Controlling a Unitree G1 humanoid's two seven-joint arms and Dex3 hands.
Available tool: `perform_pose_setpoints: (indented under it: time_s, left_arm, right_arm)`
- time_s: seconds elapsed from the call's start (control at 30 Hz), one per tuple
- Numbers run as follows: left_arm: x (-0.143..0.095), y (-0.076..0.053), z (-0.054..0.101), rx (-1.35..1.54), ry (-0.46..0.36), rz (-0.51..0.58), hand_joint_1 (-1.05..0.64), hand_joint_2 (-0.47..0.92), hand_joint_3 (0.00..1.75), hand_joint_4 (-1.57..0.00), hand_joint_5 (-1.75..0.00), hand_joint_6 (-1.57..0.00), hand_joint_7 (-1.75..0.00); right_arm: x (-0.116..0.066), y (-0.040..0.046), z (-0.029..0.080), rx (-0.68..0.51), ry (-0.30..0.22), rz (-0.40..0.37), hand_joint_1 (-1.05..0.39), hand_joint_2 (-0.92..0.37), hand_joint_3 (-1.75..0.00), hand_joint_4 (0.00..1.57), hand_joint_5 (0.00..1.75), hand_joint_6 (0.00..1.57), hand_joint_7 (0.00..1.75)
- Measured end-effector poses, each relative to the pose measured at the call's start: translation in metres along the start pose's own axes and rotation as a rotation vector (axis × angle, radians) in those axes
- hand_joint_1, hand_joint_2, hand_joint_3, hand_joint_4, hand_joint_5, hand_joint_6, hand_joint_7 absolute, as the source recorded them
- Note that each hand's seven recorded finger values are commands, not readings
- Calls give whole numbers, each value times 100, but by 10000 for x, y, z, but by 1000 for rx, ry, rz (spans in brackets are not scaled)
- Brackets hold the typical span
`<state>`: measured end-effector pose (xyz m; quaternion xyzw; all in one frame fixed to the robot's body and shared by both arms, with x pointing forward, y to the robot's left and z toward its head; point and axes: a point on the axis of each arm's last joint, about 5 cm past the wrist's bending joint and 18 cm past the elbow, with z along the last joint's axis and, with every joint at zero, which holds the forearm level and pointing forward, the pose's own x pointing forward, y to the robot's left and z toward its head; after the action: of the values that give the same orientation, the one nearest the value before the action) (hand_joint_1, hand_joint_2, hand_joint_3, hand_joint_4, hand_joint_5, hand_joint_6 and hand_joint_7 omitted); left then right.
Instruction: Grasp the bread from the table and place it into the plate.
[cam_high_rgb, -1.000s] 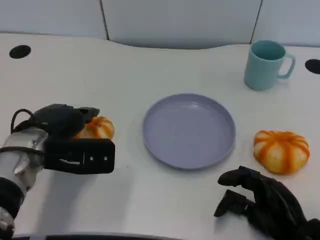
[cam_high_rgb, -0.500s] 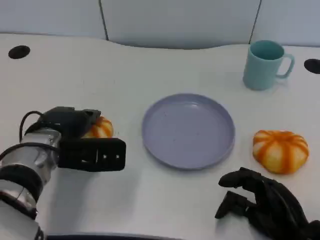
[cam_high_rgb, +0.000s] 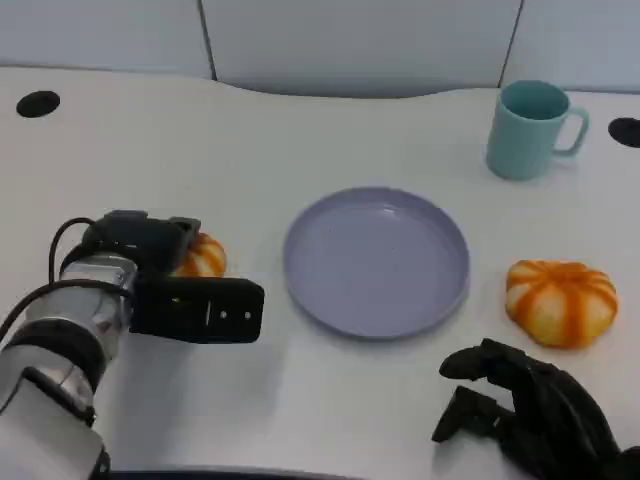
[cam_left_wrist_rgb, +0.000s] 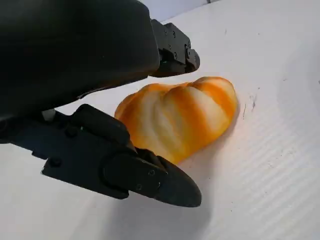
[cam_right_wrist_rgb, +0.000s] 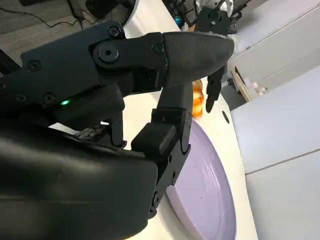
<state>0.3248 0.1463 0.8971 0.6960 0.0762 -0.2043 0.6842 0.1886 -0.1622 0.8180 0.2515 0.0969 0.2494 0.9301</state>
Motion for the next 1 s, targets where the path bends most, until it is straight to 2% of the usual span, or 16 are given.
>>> perform_pose_setpoints:
  time_s: [0.13, 0.27, 0.33, 0.43, 0.5, 0.53, 0.57, 0.6, 0.67, 0.7, 0.73, 0.77, 0.8, 0.87, 0.97, 1.0]
  left_arm:
    - [0, -23, 4, 11, 13, -4, -79, 86, 0, 0, 0, -5, 0]
    - [0, -54, 21, 19, 20, -19, -76, 86, 0, -4, -2, -7, -1]
    - [2, -57, 33, 16, 16, -21, -74, 84, 0, -15, -8, -13, -4]
    - [2, -59, 40, -5, 10, -32, -67, 83, 0, -37, -19, -30, -11]
    - [2, -54, 40, -28, 2, -38, -64, 80, 0, -59, -30, -54, -15]
    - [2, -52, 38, -35, 2, -38, -63, 79, 0, -64, -50, -65, -14]
    - [3, -46, 36, -46, 4, -38, -62, 79, 0, -66, -61, -76, -14]
    - [5, -35, 34, -63, 6, -34, -61, 78, 0, -70, -57, -85, -11]
    - [8, -6, 25, -79, 10, -24, -59, 78, 0, -75, -53, -91, -9]
    - [8, 1, 20, -80, 11, -22, -56, 76, 2, -64, -112, -80, -64]
    - [8, 5, 17, -83, 13, -19, -55, 76, 2, -57, -134, -60, -113]
    - [8, 7, 16, -89, 14, -11, -54, 76, 2, -55, -147, -49, -140]
    - [8, 8, 15, -94, 15, 2, -50, 77, 2, -55, -163, -45, -160]
    - [5, -6, 14, -93, 16, 25, -46, 76, 1, -60, -172, -48, -171]
    - [-3, -53, 12, -84, 16, 55, -36, 75, 0, -70, -174, -55, -174]
    - [-7, -72, 11, -86, 14, 65, -32, 79, 2, -71, -175, -56, -174]
  right_arm:
    - [-13, -6, -6, 8, -4, -2, -49, -92, -39, 76, 130, 80, 83]
    - [-28, -11, -9, 19, -10, -8, -49, -92, -43, 74, 132, 79, 83]
    - [-29, -10, -9, 19, -10, -7, -50, -92, -43, 73, 133, 78, 84]
    - [-32, -12, -10, 18, -10, -5, -50, -92, -41, 72, 133, 78, 84]
    - [-38, -15, -11, 21, -12, -5, -50, -92, -41, 72, 133, 78, 84]
    - [-43, -16, -12, 23, -12, -6, -50, -92, -41, 72, 132, 77, 84]
    - [-48, -17, -12, 25, -12, -7, -50, -92, -41, 72, 132, 77, 84]
    - [-54, -17, -14, 25, -12, -8, -50, -92, -41, 72, 132, 77, 84]
    - [-65, -21, -19, 27, -12, -8, -50, -92, -41, 73, 132, 77, 84]
    - [-71, -23, -22, 28, -12, -7, -50, -92, -40, 73, 131, 77, 83]
    - [-78, -25, -25, 28, -12, -7, -50, -92, -40, 72, 131, 77, 83]
    - [-87, -29, -26, 25, -13, -6, -50, -92, -40, 72, 131, 76, 83]
    - [-93, -32, -27, 23, -14, -6, -51, -92, -39, 73, 131, 77, 83]
    - [-100, -37, -25, 20, -14, -7, -50, -92, -39, 73, 131, 77, 84]
    - [-101, -39, -25, 30, -17, -8, -49, -92, -39, 73, 131, 77, 84]
    - [-103, -40, -26, 35, -19, -9, -50, -92, -38, 74, 130, 78, 83]
